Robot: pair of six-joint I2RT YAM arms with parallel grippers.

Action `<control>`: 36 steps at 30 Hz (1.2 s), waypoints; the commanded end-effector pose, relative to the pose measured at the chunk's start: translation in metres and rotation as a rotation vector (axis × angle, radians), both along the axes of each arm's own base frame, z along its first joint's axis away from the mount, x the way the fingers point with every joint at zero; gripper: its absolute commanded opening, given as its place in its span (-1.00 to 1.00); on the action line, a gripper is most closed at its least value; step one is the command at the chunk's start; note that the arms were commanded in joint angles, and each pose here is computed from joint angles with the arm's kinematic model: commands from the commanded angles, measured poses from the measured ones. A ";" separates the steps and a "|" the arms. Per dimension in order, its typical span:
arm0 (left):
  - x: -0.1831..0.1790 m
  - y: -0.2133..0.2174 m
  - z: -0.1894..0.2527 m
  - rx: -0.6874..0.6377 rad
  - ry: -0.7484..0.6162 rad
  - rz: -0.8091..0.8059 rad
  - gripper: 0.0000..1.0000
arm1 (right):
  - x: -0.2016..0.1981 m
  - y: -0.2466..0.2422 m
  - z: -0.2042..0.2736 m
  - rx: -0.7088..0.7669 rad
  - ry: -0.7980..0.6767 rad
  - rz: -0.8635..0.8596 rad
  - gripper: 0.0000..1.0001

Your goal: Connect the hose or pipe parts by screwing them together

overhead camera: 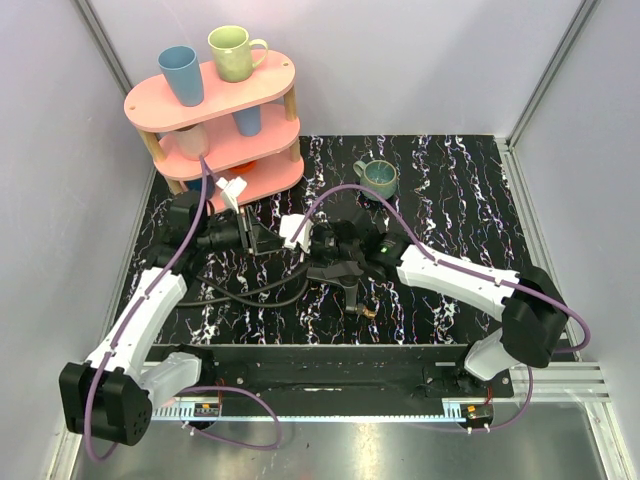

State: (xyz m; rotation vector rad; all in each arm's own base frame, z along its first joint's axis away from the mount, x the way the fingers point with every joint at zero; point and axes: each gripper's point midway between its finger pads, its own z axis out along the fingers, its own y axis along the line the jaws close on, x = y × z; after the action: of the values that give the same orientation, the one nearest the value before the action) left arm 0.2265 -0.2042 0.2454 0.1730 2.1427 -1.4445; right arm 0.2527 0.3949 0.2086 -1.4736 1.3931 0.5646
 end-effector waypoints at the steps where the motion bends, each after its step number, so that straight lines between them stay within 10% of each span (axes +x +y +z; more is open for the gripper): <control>1: 0.008 0.009 0.023 -0.013 -0.084 0.039 -1.00 | 0.007 -0.003 0.034 0.091 -0.103 -0.028 -1.00; 19: 0.012 0.043 0.042 0.062 -0.111 0.197 -1.00 | 0.012 -0.004 0.022 0.090 -0.105 -0.030 -1.00; 23: 0.008 0.042 0.046 0.054 -0.160 0.180 0.18 | 0.003 0.003 0.029 0.116 -0.078 0.018 -1.00; 36: 0.009 0.032 0.042 0.025 -0.195 0.110 0.53 | -0.005 0.012 0.037 0.158 -0.035 0.060 -1.00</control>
State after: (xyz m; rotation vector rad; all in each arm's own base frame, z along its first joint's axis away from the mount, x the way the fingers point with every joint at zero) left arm 0.2301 -0.1673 0.2909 0.1463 1.9895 -1.2717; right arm 0.2506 0.4025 0.2193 -1.4316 1.3101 0.6328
